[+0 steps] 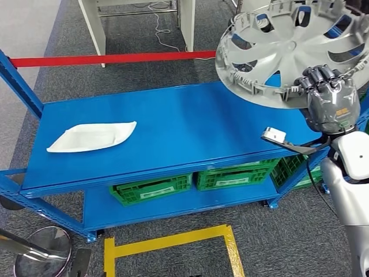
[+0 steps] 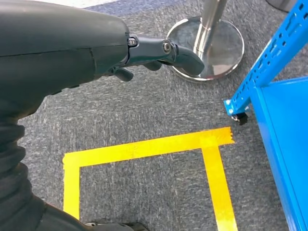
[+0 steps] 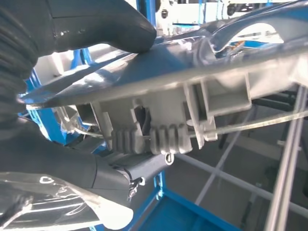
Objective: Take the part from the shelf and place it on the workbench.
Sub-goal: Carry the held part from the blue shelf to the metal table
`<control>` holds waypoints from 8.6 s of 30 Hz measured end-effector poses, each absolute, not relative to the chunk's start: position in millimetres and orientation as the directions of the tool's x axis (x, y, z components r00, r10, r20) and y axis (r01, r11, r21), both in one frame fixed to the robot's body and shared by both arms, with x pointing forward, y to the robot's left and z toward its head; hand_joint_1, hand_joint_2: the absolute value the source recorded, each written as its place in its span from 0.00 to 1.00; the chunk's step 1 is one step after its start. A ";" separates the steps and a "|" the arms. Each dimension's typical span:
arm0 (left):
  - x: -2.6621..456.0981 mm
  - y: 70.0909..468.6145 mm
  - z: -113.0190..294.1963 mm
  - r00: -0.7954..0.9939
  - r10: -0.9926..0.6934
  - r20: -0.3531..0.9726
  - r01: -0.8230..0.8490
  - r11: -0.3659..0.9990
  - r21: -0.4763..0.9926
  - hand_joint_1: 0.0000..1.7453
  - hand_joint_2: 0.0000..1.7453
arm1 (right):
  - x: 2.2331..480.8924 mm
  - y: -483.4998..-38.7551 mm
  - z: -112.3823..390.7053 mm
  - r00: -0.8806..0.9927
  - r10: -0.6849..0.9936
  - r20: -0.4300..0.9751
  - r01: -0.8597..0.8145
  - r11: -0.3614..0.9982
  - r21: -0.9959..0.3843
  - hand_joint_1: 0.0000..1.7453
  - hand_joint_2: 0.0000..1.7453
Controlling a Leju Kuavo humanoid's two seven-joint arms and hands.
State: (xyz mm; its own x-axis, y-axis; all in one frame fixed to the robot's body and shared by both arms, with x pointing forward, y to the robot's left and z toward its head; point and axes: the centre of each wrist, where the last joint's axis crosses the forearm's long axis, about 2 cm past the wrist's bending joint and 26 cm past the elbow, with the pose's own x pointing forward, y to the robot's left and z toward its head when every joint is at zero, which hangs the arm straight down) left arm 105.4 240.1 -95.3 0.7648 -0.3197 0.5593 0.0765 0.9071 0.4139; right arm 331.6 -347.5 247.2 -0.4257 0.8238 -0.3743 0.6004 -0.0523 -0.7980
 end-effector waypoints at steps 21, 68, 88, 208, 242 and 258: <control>110.4 236.7 -93.5 0.767 -0.325 0.554 0.069 0.899 0.432 0.00 1.00 | 333.4 -337.6 245.3 -0.460 0.798 -0.390 0.593 -0.051 -0.804 1.00 1.00; 113.4 226.0 -91.7 0.769 -0.317 0.555 0.085 0.911 0.403 0.00 1.00 | 328.4 -262.2 232.8 -0.565 0.815 -0.133 0.561 0.260 -0.786 1.00 1.00; 112.5 226.0 -91.9 0.763 -0.315 0.564 0.080 0.912 0.402 0.00 1.00 | 327.2 -265.4 236.8 -0.548 0.835 -0.056 0.540 0.301 -0.786 1.00 1.00; 96.2 228.0 -95.9 0.672 -0.332 0.662 0.055 0.914 0.403 0.00 1.00 | 292.2 -312.3 250.4 -0.468 0.864 -0.184 0.591 0.152 -0.792 1.00 1.00; 100.9 224.2 -93.1 0.723 -0.362 0.589 0.038 0.872 0.489 0.00 1.00 | 299.6 -321.9 254.4 -0.437 0.876 -0.203 0.597 0.113 -0.794 1.00 1.00; 97.3 223.5 -93.6 0.731 -0.369 0.574 0.044 0.865 0.500 0.00 1.00 | 296.6 -322.6 247.4 -0.428 0.883 -0.193 0.587 0.109 -0.802 1.00 1.00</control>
State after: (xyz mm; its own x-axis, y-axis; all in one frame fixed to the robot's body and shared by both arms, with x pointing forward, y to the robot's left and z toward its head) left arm 97.3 223.5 -93.6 0.7308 -0.3691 0.5742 0.0439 0.8649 0.5000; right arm 296.6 -322.6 247.4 -0.4278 0.8830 -0.1930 0.5870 0.1090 -0.8022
